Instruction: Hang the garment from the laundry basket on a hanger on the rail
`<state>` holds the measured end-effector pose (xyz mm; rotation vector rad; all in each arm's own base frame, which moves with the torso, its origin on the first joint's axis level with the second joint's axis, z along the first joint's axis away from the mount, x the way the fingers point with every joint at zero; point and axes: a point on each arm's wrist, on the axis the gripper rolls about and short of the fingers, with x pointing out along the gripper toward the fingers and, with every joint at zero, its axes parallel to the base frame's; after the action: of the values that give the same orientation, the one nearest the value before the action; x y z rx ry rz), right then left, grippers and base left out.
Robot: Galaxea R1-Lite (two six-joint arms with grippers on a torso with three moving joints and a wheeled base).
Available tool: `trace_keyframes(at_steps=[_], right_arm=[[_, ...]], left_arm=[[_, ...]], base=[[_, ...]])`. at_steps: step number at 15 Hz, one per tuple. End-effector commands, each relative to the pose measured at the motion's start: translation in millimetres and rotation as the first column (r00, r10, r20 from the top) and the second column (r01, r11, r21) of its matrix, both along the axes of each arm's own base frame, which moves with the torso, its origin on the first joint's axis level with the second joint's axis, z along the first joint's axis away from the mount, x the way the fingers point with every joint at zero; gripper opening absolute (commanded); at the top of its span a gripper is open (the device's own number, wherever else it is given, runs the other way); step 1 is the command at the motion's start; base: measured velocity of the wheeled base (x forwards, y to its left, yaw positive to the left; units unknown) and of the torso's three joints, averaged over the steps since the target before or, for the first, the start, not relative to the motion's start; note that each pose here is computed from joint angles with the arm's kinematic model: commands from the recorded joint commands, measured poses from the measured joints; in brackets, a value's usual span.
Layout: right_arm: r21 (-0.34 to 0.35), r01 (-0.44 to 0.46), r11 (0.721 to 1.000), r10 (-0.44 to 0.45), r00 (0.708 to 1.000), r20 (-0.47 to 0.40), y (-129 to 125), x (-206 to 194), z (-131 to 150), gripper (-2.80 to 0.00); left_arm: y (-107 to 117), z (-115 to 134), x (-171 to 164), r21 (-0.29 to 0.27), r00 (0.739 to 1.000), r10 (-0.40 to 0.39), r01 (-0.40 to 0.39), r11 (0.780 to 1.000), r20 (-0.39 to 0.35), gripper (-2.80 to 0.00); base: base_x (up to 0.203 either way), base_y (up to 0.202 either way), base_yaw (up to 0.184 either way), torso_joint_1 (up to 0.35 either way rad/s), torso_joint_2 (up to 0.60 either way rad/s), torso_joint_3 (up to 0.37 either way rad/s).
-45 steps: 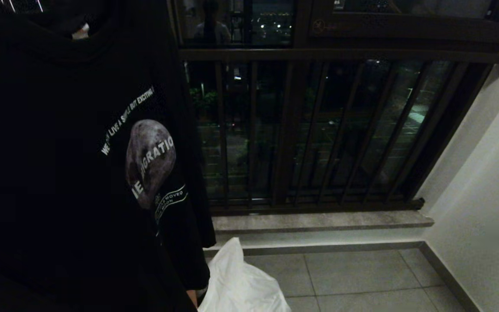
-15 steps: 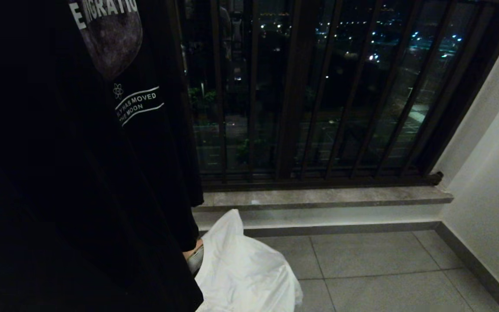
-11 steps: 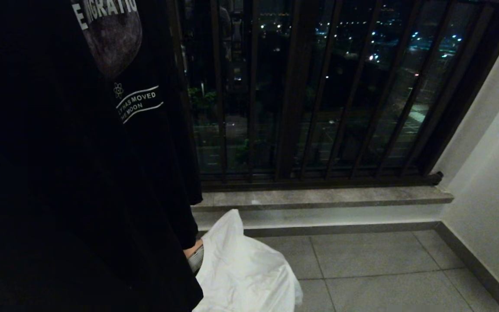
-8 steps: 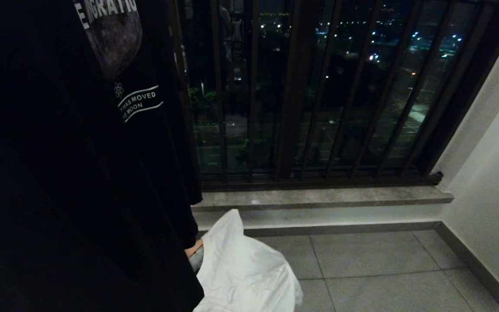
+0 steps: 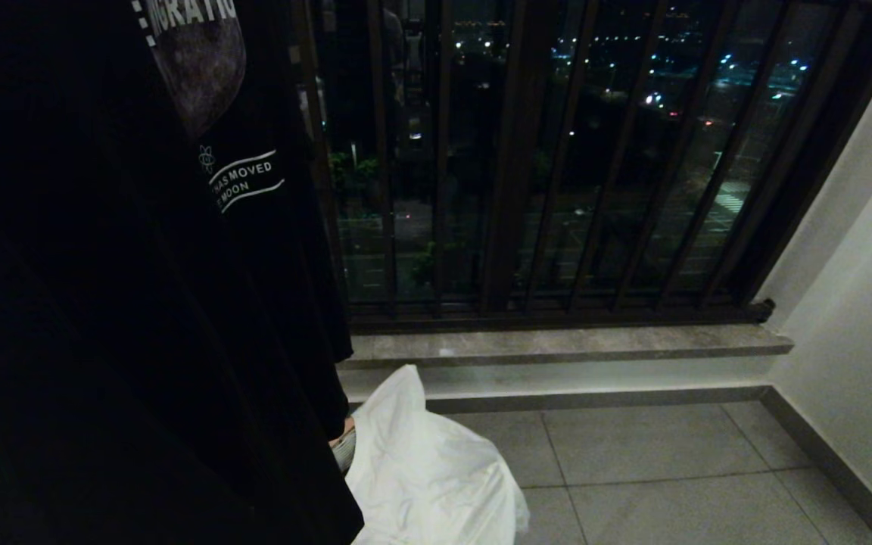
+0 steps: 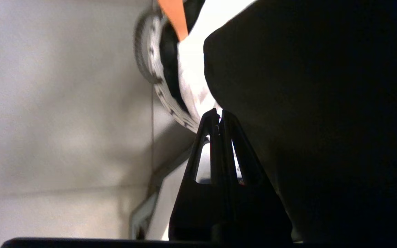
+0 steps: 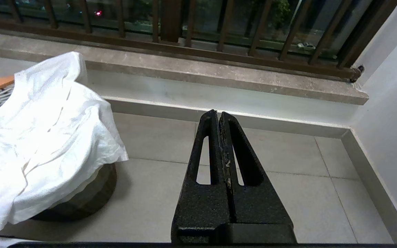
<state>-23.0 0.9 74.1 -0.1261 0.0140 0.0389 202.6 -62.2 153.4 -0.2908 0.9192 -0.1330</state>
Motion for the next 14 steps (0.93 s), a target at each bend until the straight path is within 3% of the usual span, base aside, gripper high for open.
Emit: trace_keyframes(at_steps=[1,4,5,11,14], right_arm=[[-0.001,0.000,1.000,0.000,1.000,-0.002,0,0,0,-2.80],[-0.001,0.000,1.000,0.000,1.000,-0.002,0,0,0,-2.80],[-0.001,-0.001,1.000,0.001,1.000,-0.003,0,0,0,-2.80],[-0.001,-0.001,1.000,0.001,1.000,-0.002,0,0,0,-2.80],[-0.001,0.000,1.000,0.000,1.000,-0.002,0,0,0,-2.80]], left_arm=[[-10,-34,23,0.031,0.992,0.004,0.000,1.000,-0.126,-2.80],[-12,-61,45,0.043,0.984,0.041,-0.034,0.998,-0.172,-2.80],[-12,-70,52,0.046,0.983,0.049,-0.042,0.998,-0.176,0.00],[-19,-128,86,0.059,0.975,0.062,-0.050,0.997,-0.213,0.00],[-25,-128,93,0.079,0.988,0.059,-0.048,0.996,-0.142,0.00]], base=[[0.000,0.000,0.000,0.000,0.00,0.000],[0.000,0.000,0.000,0.000,0.00,0.000],[0.000,0.000,0.000,0.000,0.00,0.000],[0.000,0.000,0.000,0.000,0.00,0.000],[0.000,0.000,0.000,0.000,0.00,0.000]])
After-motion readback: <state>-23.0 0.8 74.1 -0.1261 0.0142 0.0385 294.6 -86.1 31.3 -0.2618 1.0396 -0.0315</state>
